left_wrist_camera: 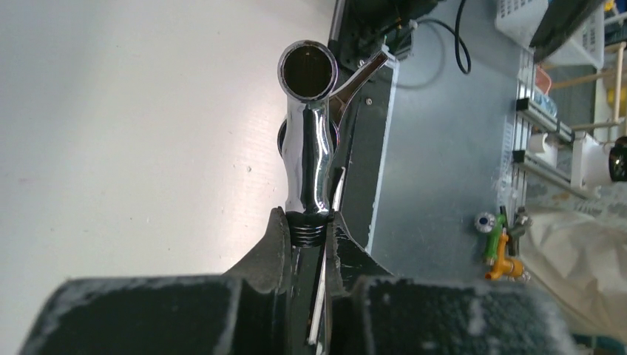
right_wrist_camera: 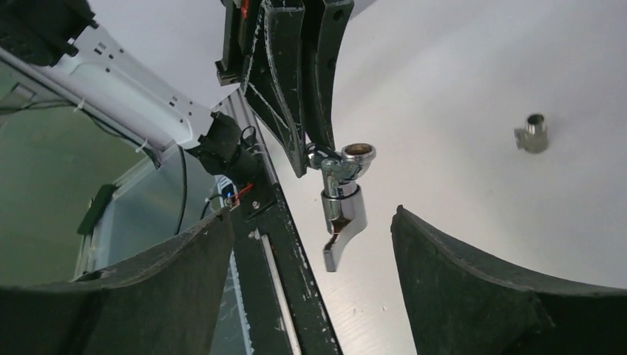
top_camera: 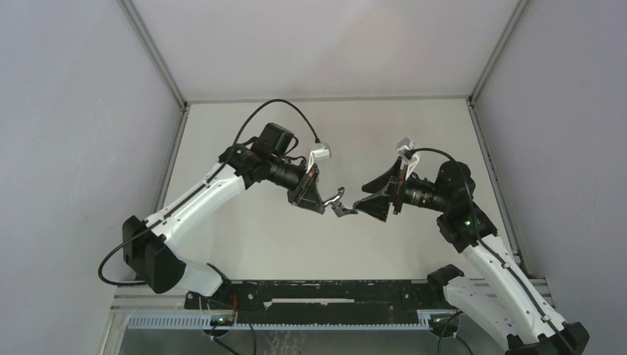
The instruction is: Install the water faucets
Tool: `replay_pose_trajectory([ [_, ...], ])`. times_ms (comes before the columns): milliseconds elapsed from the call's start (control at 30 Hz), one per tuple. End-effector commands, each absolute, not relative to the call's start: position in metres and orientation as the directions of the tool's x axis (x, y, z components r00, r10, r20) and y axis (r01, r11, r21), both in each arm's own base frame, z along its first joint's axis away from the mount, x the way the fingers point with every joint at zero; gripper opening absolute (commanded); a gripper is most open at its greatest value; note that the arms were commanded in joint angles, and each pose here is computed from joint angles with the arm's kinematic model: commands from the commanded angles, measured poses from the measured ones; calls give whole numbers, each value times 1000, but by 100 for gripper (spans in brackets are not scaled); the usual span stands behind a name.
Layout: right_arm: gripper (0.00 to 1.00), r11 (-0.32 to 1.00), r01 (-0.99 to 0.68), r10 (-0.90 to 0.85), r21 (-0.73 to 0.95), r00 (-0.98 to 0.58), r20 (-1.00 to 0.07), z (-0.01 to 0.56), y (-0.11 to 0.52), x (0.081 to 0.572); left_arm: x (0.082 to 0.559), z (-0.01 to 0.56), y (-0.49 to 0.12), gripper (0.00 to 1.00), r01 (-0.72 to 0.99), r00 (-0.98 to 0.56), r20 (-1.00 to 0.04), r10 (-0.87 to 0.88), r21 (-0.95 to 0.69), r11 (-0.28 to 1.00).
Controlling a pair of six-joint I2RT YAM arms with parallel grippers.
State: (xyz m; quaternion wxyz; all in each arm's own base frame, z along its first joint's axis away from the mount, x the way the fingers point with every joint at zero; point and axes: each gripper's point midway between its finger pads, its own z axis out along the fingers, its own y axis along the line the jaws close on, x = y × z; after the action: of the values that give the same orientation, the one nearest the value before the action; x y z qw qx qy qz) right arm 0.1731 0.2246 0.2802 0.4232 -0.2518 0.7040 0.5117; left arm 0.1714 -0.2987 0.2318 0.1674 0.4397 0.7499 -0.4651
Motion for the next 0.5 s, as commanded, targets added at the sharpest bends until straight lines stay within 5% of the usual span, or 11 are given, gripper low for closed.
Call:
replay_pose_trajectory([
  [0,86,239,-883,71,404,-399,-914,310,233,167,153,270,-291,0,888,-418,-769,484,-458,40],
  [467,87,24,-868,-18,497,-497,-868,296,280,159,137,282,-289,0,900,-377,-780,499,-437,-4],
])
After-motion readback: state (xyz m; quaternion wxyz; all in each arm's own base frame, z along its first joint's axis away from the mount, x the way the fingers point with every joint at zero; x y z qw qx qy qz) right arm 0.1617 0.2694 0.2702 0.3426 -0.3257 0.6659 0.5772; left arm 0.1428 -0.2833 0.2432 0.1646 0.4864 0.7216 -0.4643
